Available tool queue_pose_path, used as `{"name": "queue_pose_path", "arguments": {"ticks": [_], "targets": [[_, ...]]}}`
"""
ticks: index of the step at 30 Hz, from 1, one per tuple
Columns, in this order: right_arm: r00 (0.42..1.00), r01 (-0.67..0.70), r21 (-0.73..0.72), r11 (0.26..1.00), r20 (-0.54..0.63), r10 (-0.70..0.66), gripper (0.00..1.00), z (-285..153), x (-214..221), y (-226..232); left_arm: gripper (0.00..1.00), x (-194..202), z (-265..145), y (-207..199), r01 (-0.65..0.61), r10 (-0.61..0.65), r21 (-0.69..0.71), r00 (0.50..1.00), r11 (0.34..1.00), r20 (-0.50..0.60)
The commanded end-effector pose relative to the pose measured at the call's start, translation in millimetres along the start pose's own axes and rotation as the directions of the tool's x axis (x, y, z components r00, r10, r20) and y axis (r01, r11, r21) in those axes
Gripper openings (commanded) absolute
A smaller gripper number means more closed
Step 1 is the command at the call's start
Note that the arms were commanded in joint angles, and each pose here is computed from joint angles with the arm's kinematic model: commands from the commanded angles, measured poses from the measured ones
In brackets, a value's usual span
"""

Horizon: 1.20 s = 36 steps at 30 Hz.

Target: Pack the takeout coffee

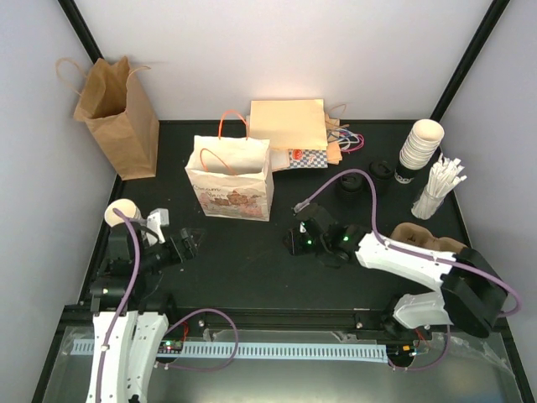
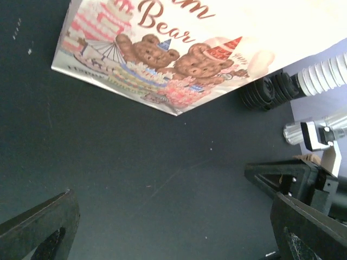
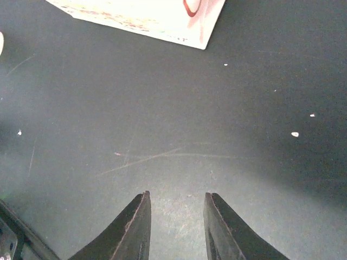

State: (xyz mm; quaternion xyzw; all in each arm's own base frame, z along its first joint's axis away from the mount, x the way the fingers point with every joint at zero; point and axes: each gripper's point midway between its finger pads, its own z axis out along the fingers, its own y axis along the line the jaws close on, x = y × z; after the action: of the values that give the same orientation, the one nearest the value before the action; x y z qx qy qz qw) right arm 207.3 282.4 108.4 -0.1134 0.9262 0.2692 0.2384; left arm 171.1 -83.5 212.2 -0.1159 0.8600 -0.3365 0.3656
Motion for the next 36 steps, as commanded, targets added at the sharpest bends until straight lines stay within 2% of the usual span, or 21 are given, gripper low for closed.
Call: {"name": "queue_pose_path", "arguments": {"ticks": [1, 5, 10, 12, 14, 17, 20, 31, 36], "targets": [[0.999, -0.043, -0.105, 0.993, 0.003, 0.044, 0.30, 15, -21, 13, 0.99, 1, 14, -6, 0.042, -0.039, 0.071, 0.998, 0.997, -0.045], [0.996, -0.089, -0.140, 0.986, -0.028, 0.086, 0.28, 34, -33, 10, 0.99, 4, 25, -6, 0.076, -0.067, 0.096, 0.993, 0.993, -0.095], [0.993, -0.110, -0.148, 0.983, -0.049, 0.104, 0.14, 57, -46, 7, 0.99, -8, 23, -10, 0.027, -0.020, 0.074, 0.996, 0.997, -0.092], [0.992, -0.118, -0.136, 0.984, -0.058, 0.111, 0.07, 69, -48, 4, 0.99, -19, 14, -7, -0.025, 0.025, 0.004, 0.998, 1.000, -0.060], [0.990, -0.134, -0.141, 0.981, -0.066, 0.125, 0.02, 79, -49, 3, 0.99, -34, 2, 5, -0.059, 0.058, -0.130, 0.998, 0.990, -0.010], [0.986, -0.160, -0.152, 0.975, -0.079, 0.150, 0.01, 93, -49, 1, 0.99, -53, -17, 26, -0.079, 0.102, -0.316, 0.993, 0.945, 0.057], [0.983, -0.179, -0.156, 0.971, -0.078, 0.169, 0.01, 106, -52, 0, 0.99, -62, -32, 35, -0.073, 0.118, -0.412, 0.990, 0.908, 0.084], [0.977, -0.211, -0.134, 0.968, -0.069, 0.203, 0.01, 139, -73, -10, 0.99, -74, -44, 54, -0.063, 0.124, -0.552, 0.989, 0.832, 0.075], [0.976, -0.215, -0.120, 0.969, -0.060, 0.210, 0.01, 149, -84, -20, 0.99, -73, -43, 55, -0.066, 0.118, -0.558, 0.991, 0.827, 0.058]]}}
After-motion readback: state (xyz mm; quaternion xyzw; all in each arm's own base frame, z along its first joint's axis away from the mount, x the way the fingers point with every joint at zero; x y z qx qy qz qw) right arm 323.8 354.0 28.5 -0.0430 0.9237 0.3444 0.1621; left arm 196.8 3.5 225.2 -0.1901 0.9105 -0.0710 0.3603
